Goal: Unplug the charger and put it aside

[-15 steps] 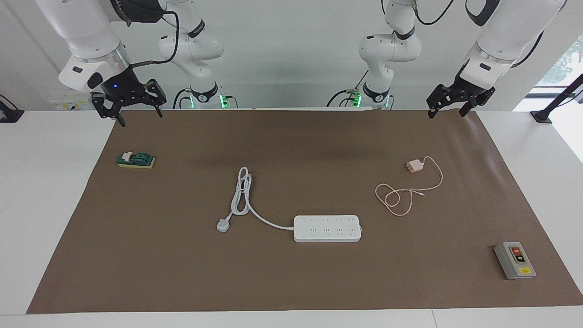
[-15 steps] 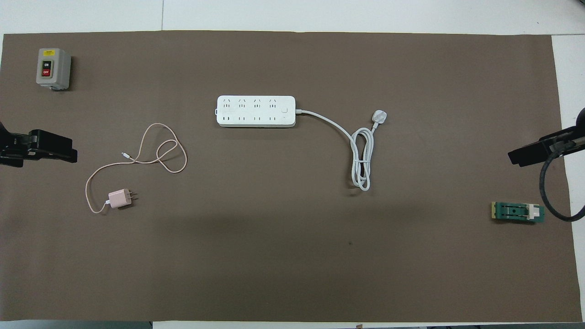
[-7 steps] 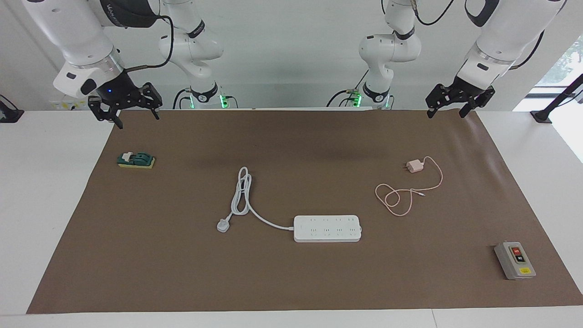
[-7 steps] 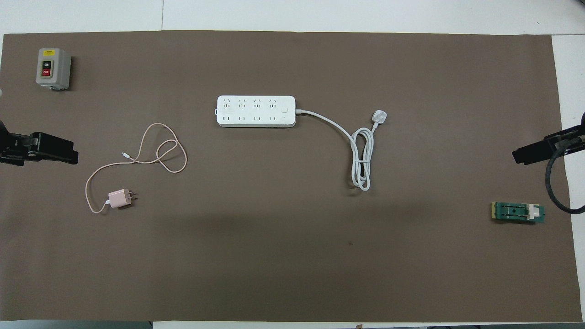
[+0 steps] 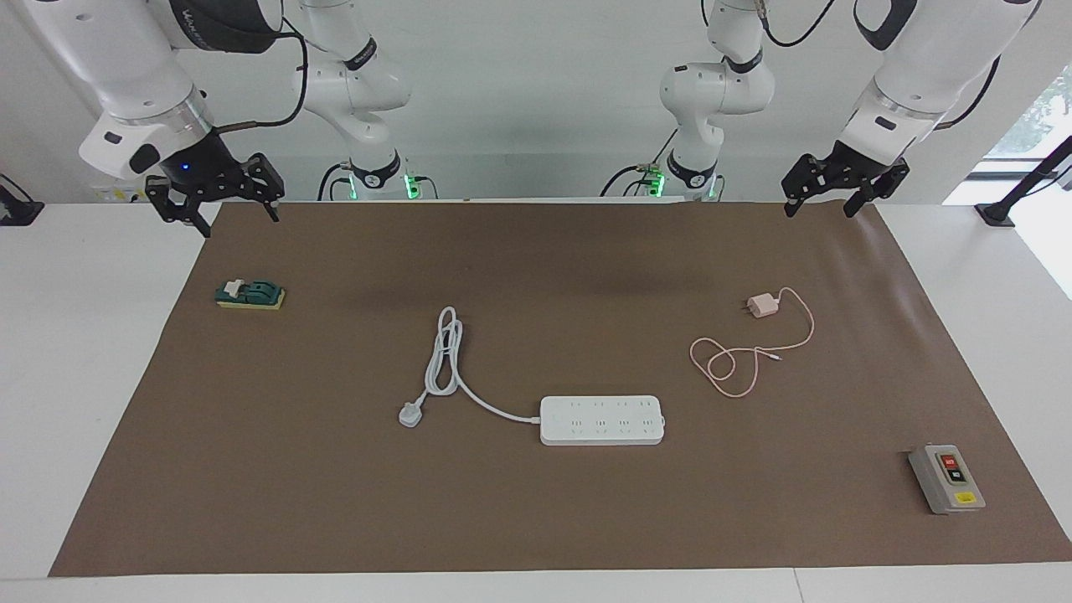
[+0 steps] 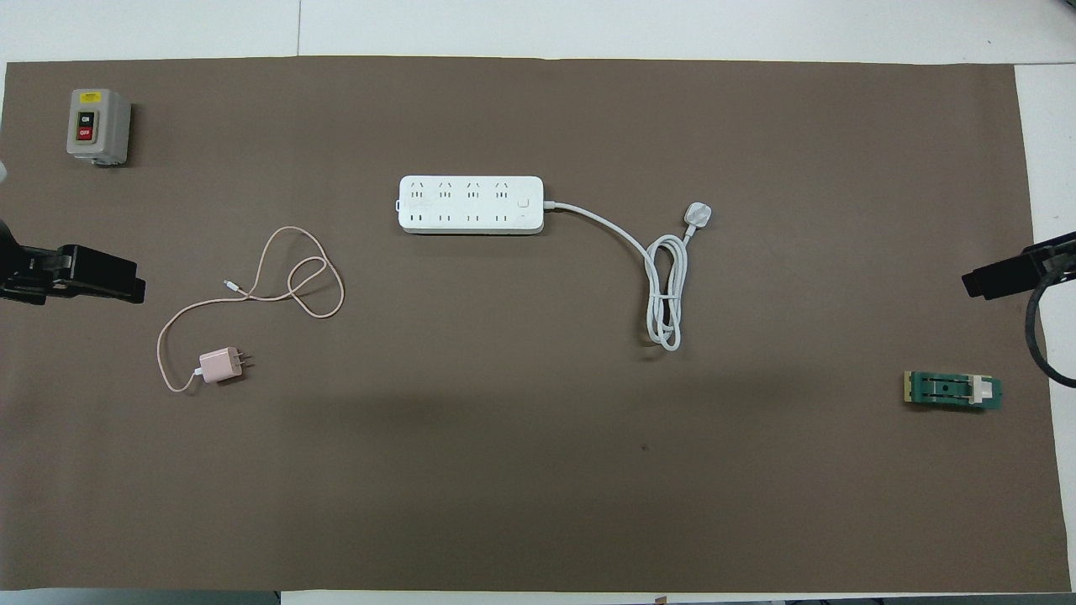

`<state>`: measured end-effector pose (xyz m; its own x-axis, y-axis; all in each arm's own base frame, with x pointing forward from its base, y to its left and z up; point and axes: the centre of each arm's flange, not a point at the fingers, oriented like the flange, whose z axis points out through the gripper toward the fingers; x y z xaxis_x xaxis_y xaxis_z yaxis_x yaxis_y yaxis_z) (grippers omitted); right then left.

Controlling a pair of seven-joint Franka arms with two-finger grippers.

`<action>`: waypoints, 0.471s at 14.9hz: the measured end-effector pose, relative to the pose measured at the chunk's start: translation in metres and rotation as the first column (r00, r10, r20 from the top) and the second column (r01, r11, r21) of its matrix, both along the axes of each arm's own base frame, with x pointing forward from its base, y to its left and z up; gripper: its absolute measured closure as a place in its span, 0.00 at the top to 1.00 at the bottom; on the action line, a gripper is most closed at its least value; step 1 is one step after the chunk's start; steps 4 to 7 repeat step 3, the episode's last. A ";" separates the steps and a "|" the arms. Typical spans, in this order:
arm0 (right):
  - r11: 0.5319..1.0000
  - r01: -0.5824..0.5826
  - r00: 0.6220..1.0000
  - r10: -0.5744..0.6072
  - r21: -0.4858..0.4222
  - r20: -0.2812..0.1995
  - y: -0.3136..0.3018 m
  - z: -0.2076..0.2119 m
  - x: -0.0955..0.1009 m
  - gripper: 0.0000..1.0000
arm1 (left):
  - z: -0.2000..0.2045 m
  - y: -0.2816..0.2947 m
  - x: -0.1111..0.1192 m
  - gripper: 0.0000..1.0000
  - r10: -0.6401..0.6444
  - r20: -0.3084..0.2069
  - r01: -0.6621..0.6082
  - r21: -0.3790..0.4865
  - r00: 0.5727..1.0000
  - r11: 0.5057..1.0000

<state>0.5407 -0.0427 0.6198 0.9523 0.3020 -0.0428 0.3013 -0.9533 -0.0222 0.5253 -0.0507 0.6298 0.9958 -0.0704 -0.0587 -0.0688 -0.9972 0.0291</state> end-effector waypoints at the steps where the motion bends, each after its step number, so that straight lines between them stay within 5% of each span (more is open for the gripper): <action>1: 1.000 -0.010 1.000 0.010 0.001 0.000 -0.003 0.000 0.000 1.00 | 0.000 0.000 0.000 1.00 0.000 0.000 0.000 0.000 1.000 1.000; 7: 1.000 -0.007 1.000 0.007 0.001 -0.001 -0.010 0.000 -0.001 1.00 | 0.000 0.000 0.000 1.00 -0.001 0.000 0.001 0.000 1.000 1.000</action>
